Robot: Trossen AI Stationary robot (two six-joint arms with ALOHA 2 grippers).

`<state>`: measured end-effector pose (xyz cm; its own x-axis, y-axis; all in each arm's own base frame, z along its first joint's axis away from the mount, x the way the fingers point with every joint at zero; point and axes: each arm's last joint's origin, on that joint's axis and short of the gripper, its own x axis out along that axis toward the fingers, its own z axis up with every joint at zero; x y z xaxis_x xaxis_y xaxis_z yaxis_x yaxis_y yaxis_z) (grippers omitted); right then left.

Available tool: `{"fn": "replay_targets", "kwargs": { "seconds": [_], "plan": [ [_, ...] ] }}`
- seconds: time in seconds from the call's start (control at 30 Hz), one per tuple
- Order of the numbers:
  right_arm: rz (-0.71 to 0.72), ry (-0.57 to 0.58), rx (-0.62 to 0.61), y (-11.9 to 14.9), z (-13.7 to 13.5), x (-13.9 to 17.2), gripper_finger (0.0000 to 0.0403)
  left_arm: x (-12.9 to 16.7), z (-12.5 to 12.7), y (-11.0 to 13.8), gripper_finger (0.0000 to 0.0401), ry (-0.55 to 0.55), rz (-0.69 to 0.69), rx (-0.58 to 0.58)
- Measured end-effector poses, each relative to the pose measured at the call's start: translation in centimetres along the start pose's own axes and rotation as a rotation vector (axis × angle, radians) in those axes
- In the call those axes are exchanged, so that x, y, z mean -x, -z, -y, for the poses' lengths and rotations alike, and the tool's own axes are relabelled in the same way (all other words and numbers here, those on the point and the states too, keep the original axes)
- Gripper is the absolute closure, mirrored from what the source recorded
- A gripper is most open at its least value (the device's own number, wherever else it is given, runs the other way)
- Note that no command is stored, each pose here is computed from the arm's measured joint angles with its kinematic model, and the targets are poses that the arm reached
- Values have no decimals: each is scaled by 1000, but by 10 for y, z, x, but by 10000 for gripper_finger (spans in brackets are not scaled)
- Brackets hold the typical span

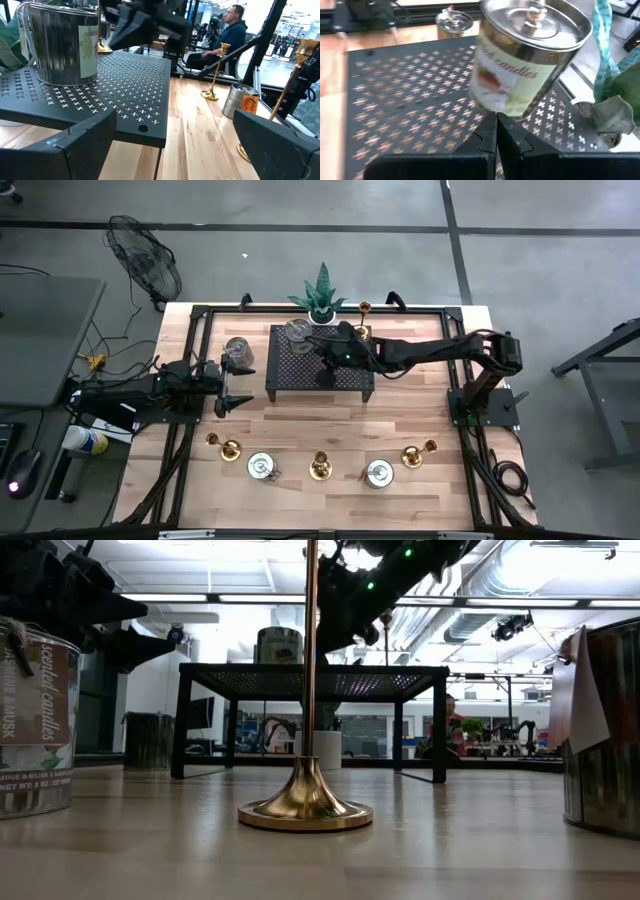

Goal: Pick & Place candle stick holders
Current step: Align the gold candle holder on the shelf with the other gold candle holder

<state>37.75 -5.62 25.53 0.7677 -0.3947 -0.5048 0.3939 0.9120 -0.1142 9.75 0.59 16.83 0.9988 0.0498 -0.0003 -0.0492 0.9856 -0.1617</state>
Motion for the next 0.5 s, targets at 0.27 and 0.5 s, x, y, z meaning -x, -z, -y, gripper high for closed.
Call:
{"fn": "replay_targets", "kwargs": {
  "seconds": [0.27, 0.5],
  "plan": [
    [-122, -86, 59, -1, -6, 43, 402, 0, 0, 0, 9, 0, 0, 0],
    [-269, -186, 121, 6, -8, 84, 402, 0, 0, 0, 9, 0, 0, 0]
  ]
}}
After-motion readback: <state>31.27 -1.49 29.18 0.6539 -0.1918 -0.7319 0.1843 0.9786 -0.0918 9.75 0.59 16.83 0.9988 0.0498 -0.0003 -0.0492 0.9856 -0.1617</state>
